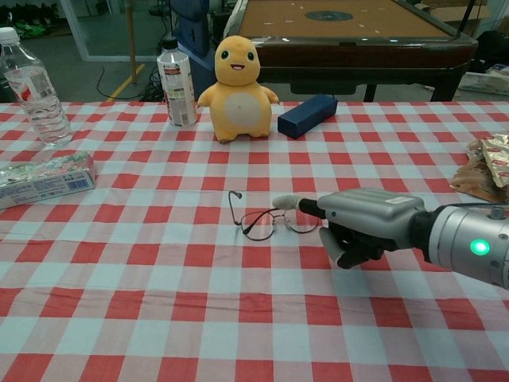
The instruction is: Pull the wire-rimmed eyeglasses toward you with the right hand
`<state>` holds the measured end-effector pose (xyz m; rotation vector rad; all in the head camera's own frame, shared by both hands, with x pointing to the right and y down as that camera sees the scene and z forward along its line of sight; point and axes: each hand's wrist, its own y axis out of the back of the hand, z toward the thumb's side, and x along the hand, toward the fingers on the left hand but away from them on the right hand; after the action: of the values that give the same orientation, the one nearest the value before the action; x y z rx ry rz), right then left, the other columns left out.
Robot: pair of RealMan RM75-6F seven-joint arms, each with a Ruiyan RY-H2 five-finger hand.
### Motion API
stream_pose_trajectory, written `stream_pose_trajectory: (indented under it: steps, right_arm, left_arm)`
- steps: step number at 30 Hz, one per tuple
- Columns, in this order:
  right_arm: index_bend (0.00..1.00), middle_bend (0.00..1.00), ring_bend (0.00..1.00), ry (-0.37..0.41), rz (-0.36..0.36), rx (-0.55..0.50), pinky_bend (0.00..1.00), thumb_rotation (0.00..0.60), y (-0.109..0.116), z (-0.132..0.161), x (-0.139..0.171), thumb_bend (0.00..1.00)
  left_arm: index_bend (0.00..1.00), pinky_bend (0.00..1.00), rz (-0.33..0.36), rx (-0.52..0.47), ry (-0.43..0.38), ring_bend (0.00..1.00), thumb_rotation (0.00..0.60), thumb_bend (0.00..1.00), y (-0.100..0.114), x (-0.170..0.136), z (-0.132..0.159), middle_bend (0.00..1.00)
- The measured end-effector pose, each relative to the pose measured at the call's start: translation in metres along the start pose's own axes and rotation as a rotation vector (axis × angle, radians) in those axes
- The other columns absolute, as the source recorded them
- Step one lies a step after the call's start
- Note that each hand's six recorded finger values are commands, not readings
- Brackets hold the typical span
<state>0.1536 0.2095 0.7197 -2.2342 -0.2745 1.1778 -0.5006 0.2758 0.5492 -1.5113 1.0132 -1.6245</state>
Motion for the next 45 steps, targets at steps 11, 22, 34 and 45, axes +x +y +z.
stream_pose_trajectory:
  steps: [11, 22, 34, 45]
  right_arm:
    - [0.0, 0.97, 1.0, -0.021, 0.054, 0.0, 0.91, 0.6, -0.006, 0.003, -0.019, 0.85]
    - [0.0, 0.97, 1.0, -0.046, 0.082, 0.014, 0.91, 0.6, -0.011, -0.004, -0.024, 0.85]
    - [0.0, 0.97, 1.0, 0.052, -0.036, 0.039, 0.91, 0.6, 0.015, 0.017, -0.004, 0.85]
    - [0.0, 0.97, 1.0, 0.213, -0.077, 0.168, 0.91, 0.6, 0.022, 0.066, 0.028, 0.85]
  left_arm:
    - [0.0, 0.0, -0.004, -0.001, 0.004, 0.01, 0.6, 0.45, -0.001, -0.001, -0.002, 0.0]
    - [0.0, 0.0, -0.005, 0.001, 0.004, 0.01, 0.6, 0.45, -0.001, -0.001, -0.002, 0.0]
    - [0.0, 0.0, 0.005, 0.0, -0.01, 0.01, 0.6, 0.45, 0.002, 0.001, 0.003, 0.0]
    - [0.0, 0.0, 0.008, -0.001, -0.005, 0.01, 0.6, 0.45, 0.004, -0.001, 0.001, 0.0]
